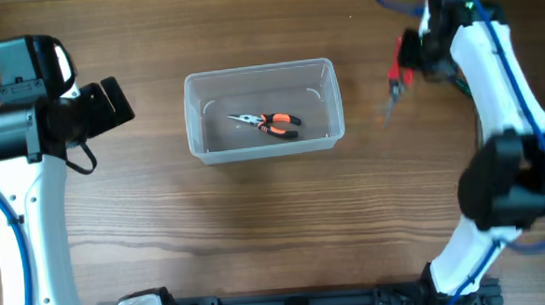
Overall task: Pack container
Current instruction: 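Carry the red snips into the container and open the right gripper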
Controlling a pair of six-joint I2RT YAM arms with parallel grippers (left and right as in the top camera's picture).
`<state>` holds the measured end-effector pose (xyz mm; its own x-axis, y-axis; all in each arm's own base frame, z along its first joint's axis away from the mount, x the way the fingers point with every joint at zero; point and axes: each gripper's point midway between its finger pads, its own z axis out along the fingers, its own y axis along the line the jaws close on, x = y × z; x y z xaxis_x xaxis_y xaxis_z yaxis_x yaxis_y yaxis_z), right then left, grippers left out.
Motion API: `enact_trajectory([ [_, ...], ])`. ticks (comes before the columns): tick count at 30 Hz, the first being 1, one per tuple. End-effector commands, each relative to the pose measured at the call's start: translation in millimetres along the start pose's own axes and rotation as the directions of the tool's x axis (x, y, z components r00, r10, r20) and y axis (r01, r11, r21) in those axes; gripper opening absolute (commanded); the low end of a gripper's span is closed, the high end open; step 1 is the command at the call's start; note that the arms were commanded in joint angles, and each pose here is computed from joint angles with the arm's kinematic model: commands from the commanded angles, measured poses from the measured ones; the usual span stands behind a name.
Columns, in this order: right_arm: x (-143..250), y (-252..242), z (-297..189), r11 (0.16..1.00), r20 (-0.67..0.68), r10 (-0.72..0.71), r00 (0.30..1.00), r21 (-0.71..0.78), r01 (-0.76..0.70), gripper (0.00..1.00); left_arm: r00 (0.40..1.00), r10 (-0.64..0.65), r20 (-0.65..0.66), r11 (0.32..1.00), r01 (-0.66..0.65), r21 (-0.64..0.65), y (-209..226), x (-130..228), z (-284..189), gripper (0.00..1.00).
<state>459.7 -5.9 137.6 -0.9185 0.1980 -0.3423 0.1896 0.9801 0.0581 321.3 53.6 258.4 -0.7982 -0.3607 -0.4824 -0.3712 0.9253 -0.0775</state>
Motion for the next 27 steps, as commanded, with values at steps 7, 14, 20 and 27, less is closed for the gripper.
enact_trajectory([
  [7,50,236,-118,0.006,0.331,-0.943,-0.041,0.138,0.990,0.04,1.000,-0.018,-0.010,1.000,0.018,0.011,-1,0,2,1.00],
  [14,118,307,-59,-0.356,0.440,-0.836,-0.327,0.017,0.934,0.04,1.000,-0.017,-0.010,1.000,0.017,0.011,-1,0,2,1.00],
  [20,146,310,-7,-0.379,0.437,-0.852,-0.289,-0.133,0.916,0.04,1.000,-0.009,-0.009,1.000,0.009,0.011,-1,0,2,1.00],
  [27,167,303,19,-0.390,0.418,-0.868,-0.268,-0.238,0.890,0.04,0.999,0.044,-0.008,0.999,-0.044,0.012,-1,0,2,1.00],
])
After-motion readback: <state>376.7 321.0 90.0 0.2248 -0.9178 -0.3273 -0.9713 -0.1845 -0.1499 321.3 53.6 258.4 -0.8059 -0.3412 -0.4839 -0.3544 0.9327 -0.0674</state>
